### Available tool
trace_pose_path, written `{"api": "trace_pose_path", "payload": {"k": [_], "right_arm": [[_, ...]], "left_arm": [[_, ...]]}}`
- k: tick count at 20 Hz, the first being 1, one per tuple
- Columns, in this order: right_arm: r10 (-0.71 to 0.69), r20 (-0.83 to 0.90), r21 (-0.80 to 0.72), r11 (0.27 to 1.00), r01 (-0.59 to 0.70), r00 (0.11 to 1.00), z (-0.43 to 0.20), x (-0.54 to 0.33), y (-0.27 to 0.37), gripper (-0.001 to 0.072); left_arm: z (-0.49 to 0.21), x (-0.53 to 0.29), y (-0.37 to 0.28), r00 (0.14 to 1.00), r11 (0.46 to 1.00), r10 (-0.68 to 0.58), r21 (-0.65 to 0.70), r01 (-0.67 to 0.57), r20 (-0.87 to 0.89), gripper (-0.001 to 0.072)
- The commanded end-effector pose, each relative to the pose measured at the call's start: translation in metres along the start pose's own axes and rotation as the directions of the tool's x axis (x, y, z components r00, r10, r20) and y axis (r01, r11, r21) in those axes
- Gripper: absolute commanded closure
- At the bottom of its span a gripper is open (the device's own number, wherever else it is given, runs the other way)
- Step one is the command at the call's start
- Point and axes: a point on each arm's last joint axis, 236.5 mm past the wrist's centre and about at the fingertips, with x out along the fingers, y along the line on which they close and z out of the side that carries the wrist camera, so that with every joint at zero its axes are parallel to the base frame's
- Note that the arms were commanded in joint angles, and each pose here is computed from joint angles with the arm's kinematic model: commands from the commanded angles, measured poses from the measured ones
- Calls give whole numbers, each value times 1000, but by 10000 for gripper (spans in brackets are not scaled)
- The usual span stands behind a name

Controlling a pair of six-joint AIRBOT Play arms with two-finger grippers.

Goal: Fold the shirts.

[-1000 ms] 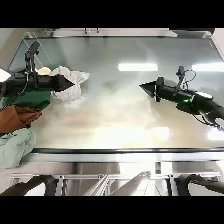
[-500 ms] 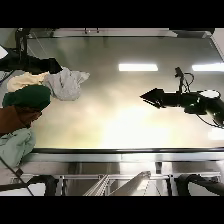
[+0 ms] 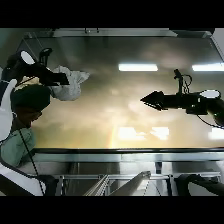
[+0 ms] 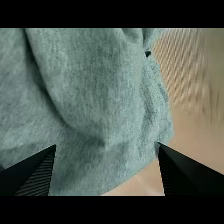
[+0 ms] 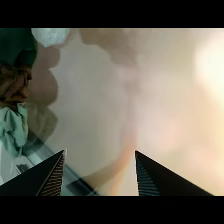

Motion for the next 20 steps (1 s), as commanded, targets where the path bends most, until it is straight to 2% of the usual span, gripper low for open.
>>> {"api": "trace_pose_path", "payload": {"k": [1, 2, 3, 4, 5, 6, 8, 9, 10, 12, 15, 16, 18, 20], "right_arm": [[-2, -2, -3, 1000, 2, 1000, 0, 0, 0, 232], [-2, -2, -3, 1000, 2, 1000, 0, 0, 0, 233], [-1, -2, -3, 1000, 1, 1000, 0, 0, 0, 233], [-1, -3, -3, 1000, 1, 1000, 0, 0, 0, 234], [-1, -3, -3, 1000, 0, 1000, -1, 0, 0, 234], [0, -5, -3, 1000, 0, 1000, -1, 0, 0, 242], [3, -7, -3, 1000, -3, 1000, -2, -1, 1, 525], [18, -14, 5, 1000, -18, 1000, -2, -4, 3, 612], [36, -19, 14, 999, -36, 999, -2, -10, 4, 669], [68, -13, 13, 998, -67, 998, 8, -29, 8, 699], [31, 45, -4, 1000, -31, 998, 44, -69, 7, 700], [-7, 40, -23, 1000, 8, 999, 51, -79, 8, 700], [-91, -5, -88, 992, 90, 996, 58, -91, 16, 700], [-116, -11, -148, 983, 113, 993, 66, -93, 33, 700]], "left_arm": [[-8, 27, -13, 999, 1000, -8, 27, 9, -48, 10], [-12, 34, -15, 998, 999, -8, 34, 10, -67, 10], [-18, 40, -16, 996, 999, -8, 38, 11, -91, 40], [-23, 43, -19, 993, 999, -12, 41, 17, -114, 287], [-25, 41, -21, 992, 999, -17, 45, 23, -124, 624], [-20, 33, -31, 993, 996, -28, 76, 37, -116, 701], [8, -4, -50, 998, 992, -42, 117, 46, -38, 702], [26, -31, -67, 998, 987, -59, 149, 55, 21, 701], [40, -59, -90, 992, 981, -105, 173, 91, 76, 697], [49, -113, -157, 951, 940, -284, 232, 250, 124, 694], [20, -179, -263, 826, 791, -561, 331, 514, 60, 693], [7, -192, -288, 793, 746, -609, 360, 561, 24, 693], [-23, -202, -322, 782, 696, -620, 416, 585, -62, 693], [-56, -202, -352, 762, 648, -630, 438, 623, -150, 693]]}}
